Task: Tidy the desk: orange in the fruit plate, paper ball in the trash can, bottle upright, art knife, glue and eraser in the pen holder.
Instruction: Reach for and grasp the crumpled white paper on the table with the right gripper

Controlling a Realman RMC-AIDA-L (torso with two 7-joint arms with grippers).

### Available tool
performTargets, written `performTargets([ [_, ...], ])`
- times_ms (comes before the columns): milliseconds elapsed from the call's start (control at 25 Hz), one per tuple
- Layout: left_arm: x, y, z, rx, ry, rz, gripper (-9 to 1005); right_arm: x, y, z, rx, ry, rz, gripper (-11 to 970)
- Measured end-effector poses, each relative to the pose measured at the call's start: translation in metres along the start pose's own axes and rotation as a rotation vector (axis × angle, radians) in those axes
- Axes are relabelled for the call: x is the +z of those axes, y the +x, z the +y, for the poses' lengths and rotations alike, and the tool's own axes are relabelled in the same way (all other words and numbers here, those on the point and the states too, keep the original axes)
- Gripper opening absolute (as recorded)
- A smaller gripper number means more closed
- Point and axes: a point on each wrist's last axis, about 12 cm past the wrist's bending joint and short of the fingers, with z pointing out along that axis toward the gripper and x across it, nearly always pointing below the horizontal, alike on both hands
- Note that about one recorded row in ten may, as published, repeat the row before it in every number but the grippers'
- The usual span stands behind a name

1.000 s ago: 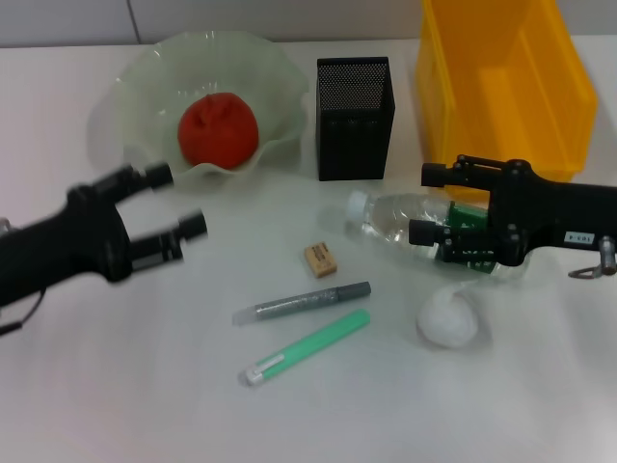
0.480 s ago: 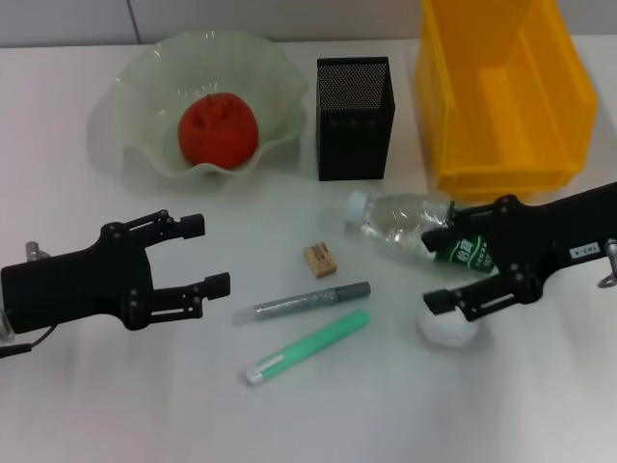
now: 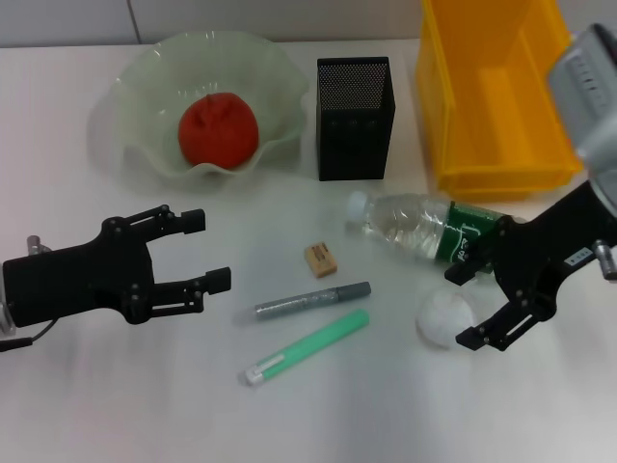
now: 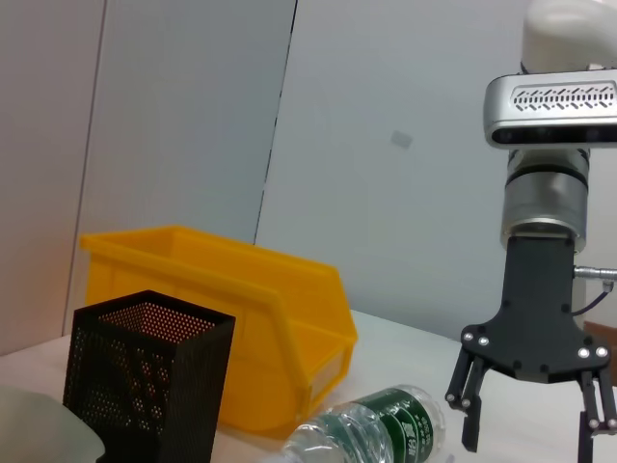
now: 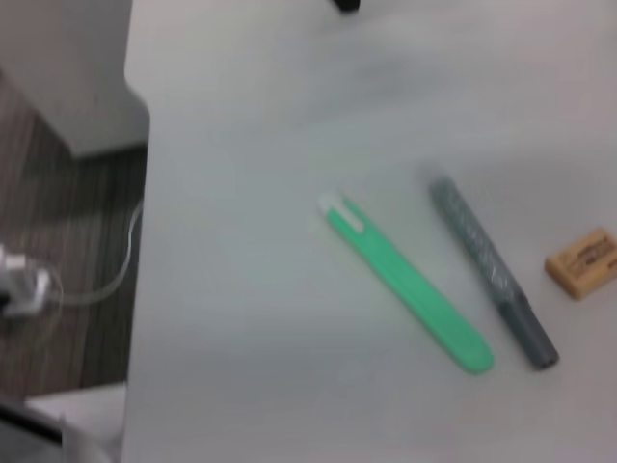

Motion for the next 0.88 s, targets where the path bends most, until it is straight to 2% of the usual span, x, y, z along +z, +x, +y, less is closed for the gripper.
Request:
performTargets([
  [400, 0.002, 0.0, 0.0, -0.001, -0.001, -0.002, 858, 0.016, -0.023, -0.006, -0.114, 0.02, 0.121, 814],
  [880, 0.005, 0.004, -0.003, 0.006, 0.02, 0.023, 856, 0.035, -0.028, -0.005, -0.167, 0.026, 0.188, 768],
])
